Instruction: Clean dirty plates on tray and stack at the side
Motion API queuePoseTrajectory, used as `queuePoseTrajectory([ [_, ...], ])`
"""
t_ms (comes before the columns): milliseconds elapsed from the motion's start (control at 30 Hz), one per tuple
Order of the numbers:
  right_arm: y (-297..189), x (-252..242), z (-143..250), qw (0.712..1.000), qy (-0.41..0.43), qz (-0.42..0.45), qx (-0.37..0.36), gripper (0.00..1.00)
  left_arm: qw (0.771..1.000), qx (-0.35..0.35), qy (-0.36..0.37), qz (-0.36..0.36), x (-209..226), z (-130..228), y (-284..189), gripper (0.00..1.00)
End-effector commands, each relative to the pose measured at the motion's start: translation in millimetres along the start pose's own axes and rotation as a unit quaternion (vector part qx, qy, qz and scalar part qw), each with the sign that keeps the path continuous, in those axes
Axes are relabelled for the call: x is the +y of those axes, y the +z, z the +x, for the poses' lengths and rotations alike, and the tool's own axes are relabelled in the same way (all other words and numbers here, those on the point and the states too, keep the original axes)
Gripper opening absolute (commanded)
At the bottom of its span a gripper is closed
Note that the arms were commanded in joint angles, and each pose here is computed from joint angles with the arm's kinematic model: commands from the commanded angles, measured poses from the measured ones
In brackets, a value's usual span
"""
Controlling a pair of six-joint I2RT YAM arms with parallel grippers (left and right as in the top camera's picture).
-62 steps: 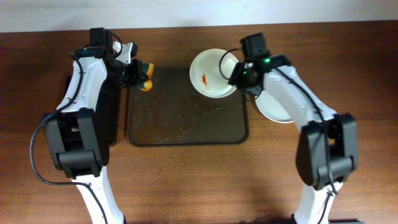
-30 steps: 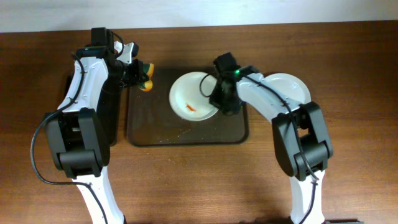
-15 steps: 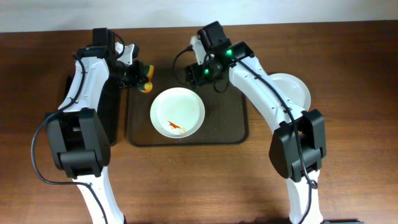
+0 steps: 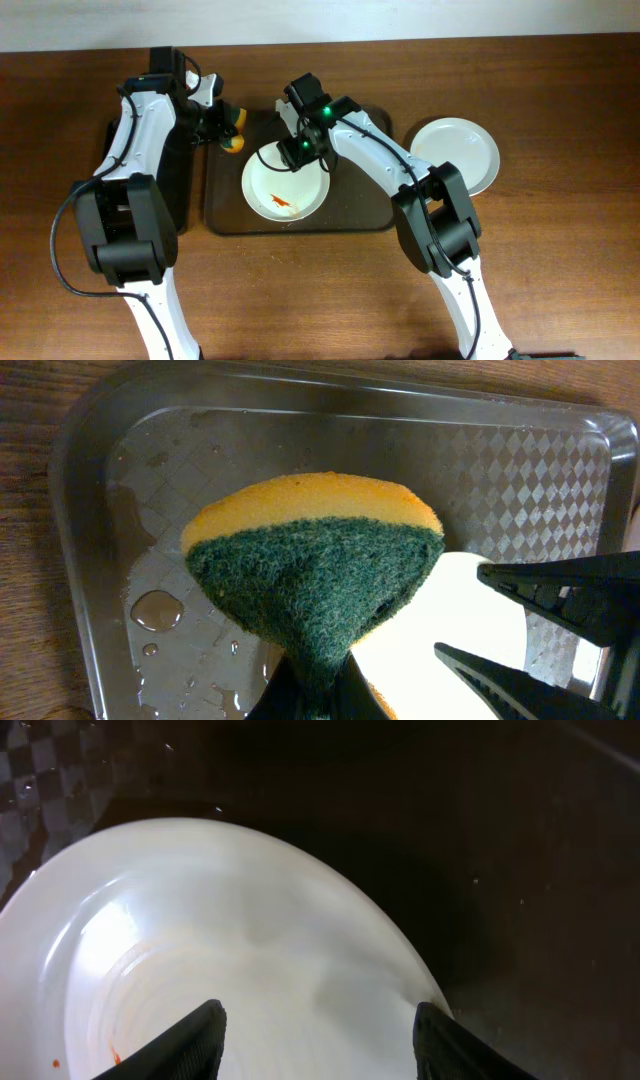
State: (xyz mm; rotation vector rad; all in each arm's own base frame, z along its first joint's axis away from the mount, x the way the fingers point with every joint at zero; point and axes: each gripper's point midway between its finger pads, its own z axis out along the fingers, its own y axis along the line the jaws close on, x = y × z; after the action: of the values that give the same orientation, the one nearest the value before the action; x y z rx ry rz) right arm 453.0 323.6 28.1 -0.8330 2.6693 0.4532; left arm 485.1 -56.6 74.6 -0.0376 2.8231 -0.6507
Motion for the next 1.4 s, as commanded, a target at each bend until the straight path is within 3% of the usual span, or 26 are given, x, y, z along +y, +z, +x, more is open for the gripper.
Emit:
queuePoseTrajectory([
  [0,-16,2,-25,0.998,-0.051,0.003,-0.032,0.61,1.0,-0.009,0.003,-0.006,-2,-6,-5,0.01],
  [100,-28,-7,-40,0.994,-0.091,0.039,-0.049,0.63,1.0,-0.009,0.003,-0.006,-2,-6,-5,0.0],
  [200,-16,-19,-28,0.994,-0.086,0.054,-0.025,0.7,1.0,-0.009,0.003,-0.007,-1,-6,-5,0.0],
  [400,5,-19,5,0.998,-0.028,0.036,0.035,0.63,1.0,-0.007,0.002,-0.007,-1,-5,-5,0.0],
  [433,5,-19,8,0.998,-0.014,0.036,0.041,0.58,1.0,-0.007,0.002,-0.008,-1,-5,-5,0.01],
  [533,5,-15,16,0.998,0.024,0.029,0.056,0.23,1.0,-0.007,0.002,-0.017,2,-5,-5,0.0],
  [633,4,-17,17,0.995,0.08,0.034,0.056,0.15,1.0,-0.007,0.002,-0.016,1,-5,-5,0.01],
  [700,2,-26,21,0.982,0.173,0.044,0.06,0.04,1.0,-0.007,0.003,-0.016,1,-5,-4,0.01],
  [767,-3,-41,33,0.958,0.268,0.078,0.072,0.04,1.0,-0.007,0.003,-0.016,1,-5,-4,0.0],
  [800,-8,-55,47,0.924,0.354,0.118,0.083,0.04,1.0,-0.007,0.003,-0.016,1,-5,-4,0.01],
  [833,-11,-60,52,0.909,0.391,0.12,0.087,0.04,1.0,-0.007,0.003,-0.016,1,-5,-4,0.01],
  [933,-13,-68,52,0.905,0.398,0.122,0.085,0.06,1.0,-0.007,0.003,-0.016,1,-5,-4,0.01],
  [1000,-13,-69,51,0.906,0.397,0.121,0.082,0.49,1.0,-0.008,0.003,-0.016,1,-5,-4,0.01],
  [1067,-13,-71,47,0.907,0.398,0.114,0.075,0.51,1.0,-0.008,0.003,-0.016,1,-5,-4,0.01],
  [1167,-13,-78,36,0.919,0.379,0.095,0.058,0.34,1.0,-0.008,0.003,-0.016,1,-5,-4,0.0],
  [1233,-11,-78,27,0.937,0.336,0.084,0.045,0.32,1.0,-0.008,0.003,-0.016,0,-5,-4,0.0],
  [1333,-9,-78,29,0.939,0.33,0.084,0.048,0.15,1.0,-0.007,0.003,-0.016,0,-5,-4,0.01],
  [1367,-7,-77,33,0.938,0.33,0.085,0.054,0.05,1.0,-0.007,0.004,-0.016,0,-5,-4,0.0],
])
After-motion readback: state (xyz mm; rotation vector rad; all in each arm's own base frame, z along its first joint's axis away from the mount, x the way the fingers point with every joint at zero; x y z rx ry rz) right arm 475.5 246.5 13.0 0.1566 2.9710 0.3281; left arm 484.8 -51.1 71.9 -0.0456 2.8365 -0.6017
